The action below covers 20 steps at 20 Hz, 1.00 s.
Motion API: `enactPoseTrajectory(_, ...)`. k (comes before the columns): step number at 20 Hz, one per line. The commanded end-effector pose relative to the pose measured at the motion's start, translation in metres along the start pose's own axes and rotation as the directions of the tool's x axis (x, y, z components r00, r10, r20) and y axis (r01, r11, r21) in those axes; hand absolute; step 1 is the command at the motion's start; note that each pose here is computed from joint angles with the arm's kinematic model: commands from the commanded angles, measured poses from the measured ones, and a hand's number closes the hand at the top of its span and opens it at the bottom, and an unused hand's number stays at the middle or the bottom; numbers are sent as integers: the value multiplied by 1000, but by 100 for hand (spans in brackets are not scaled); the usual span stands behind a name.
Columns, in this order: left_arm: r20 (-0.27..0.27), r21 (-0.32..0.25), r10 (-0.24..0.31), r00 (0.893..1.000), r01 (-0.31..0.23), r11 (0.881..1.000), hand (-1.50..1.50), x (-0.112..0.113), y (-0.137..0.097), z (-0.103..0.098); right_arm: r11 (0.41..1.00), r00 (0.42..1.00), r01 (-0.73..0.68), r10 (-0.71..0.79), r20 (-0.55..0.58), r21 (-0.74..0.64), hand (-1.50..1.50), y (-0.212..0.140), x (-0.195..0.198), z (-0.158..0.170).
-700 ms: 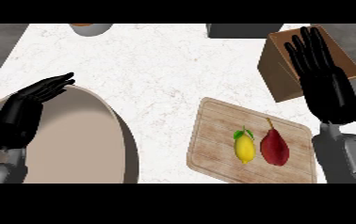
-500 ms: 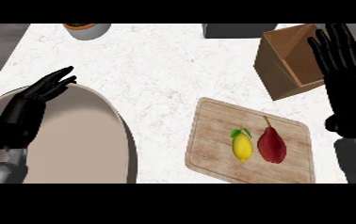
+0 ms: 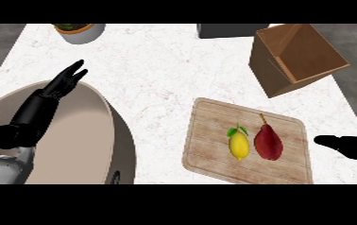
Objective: Pick the lemon from the cutting board and place it in the cardboard box
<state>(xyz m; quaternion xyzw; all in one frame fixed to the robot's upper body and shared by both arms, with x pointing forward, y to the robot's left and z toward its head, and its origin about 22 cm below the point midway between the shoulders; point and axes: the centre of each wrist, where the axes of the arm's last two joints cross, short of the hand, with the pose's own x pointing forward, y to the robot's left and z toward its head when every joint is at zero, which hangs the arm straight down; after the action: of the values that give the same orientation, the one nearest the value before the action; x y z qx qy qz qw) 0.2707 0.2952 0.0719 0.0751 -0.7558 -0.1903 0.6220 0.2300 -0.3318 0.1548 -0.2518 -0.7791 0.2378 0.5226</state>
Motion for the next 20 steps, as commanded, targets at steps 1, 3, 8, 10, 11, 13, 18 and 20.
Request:
enactPoseTrajectory(1,20,-61,0,1000,2,998,0,-4,-7,7,971,978,-204,197,65,122,-150,6,5,33)
enactPoseTrajectory(3,24,-57,-9,1000,11,998,0,3,-30,-14,951,960,-272,257,115,146,-150,7,16,35)
enactPoseTrajectory(8,38,-81,-7,999,10,997,0,7,-26,-24,849,898,-434,433,72,303,-150,15,42,42)
enactPoseTrajectory(10,28,-100,-9,1000,12,995,0,9,-25,-29,784,855,-500,516,63,367,-150,20,54,34)
enactPoseTrajectory(11,56,-96,-11,998,17,995,0,0,-32,-19,733,829,-524,556,60,433,-150,20,50,35)
enactPoseTrajectory(13,49,-99,-16,999,21,995,0,2,-33,-21,690,804,-553,589,83,467,-150,31,77,41)
enactPoseTrajectory(18,40,-119,10,999,-5,993,0,1,-25,-22,580,740,-582,669,75,570,-150,65,103,51)
enactPoseTrajectory(20,63,-115,-17,998,24,993,0,4,-32,-31,521,684,-615,726,72,592,-150,74,109,39)
